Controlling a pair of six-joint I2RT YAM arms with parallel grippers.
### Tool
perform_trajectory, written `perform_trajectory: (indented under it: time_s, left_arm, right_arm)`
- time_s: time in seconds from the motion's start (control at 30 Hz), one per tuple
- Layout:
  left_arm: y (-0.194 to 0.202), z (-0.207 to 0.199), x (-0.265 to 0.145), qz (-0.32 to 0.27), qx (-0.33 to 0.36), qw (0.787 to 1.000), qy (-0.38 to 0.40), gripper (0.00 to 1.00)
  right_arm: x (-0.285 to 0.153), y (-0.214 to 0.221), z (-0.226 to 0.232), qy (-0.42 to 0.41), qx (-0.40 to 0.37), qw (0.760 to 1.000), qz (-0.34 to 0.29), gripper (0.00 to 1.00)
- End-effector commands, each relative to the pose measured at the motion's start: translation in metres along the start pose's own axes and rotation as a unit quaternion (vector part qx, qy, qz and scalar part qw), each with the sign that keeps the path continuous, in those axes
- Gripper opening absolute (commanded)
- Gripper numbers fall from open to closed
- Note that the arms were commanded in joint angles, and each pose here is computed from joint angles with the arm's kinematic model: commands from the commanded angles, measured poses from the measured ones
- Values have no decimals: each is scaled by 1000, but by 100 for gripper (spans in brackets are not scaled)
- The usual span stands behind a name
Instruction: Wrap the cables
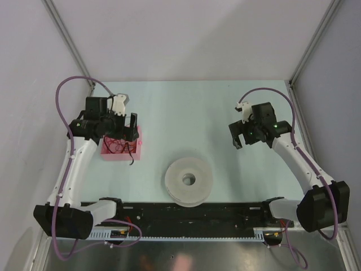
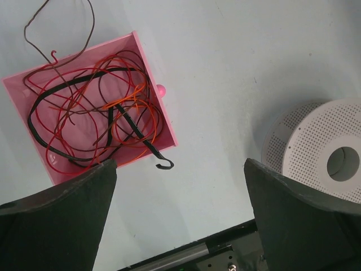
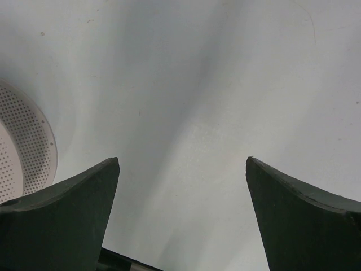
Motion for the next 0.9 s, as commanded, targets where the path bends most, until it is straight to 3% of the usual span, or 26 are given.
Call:
perform_trajectory:
  time_s: [0.0,0.23,0.5,0.6,0.8,0.87]
  left_arm:
    - [-23,-8,-21,-59,4,998,14,99]
    - [-33,-25,-39,-97,12,994,54,99]
    - [-28,-26,-44,-101,8,994,49,100]
    - [-28,-26,-42,-98,5,994,53,99]
    - [-31,-25,-41,-97,2,994,52,100]
    - [-32,-23,-39,-95,-1,994,49,99]
  right_arm:
    - [-15,-28,16,-1,-32,998,-54,99]
    - [-12,-33,92,-63,-165,983,-56,99]
    - [-16,-1,189,-169,-308,936,-27,95]
    - [-14,13,215,-199,-336,920,-13,77]
    - [-13,32,255,-248,-369,896,7,10]
    - [-12,42,265,-259,-381,887,19,3]
Point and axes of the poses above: each gripper's point midway between its finger pads, its own x axis out along the fingers, its own z axis along the line the jaws close on, y = z × x, the point moved 3 cm from there along -x, back along the fingers, and after that the axes turned 3 degrees about x, right-handed, at the moved point
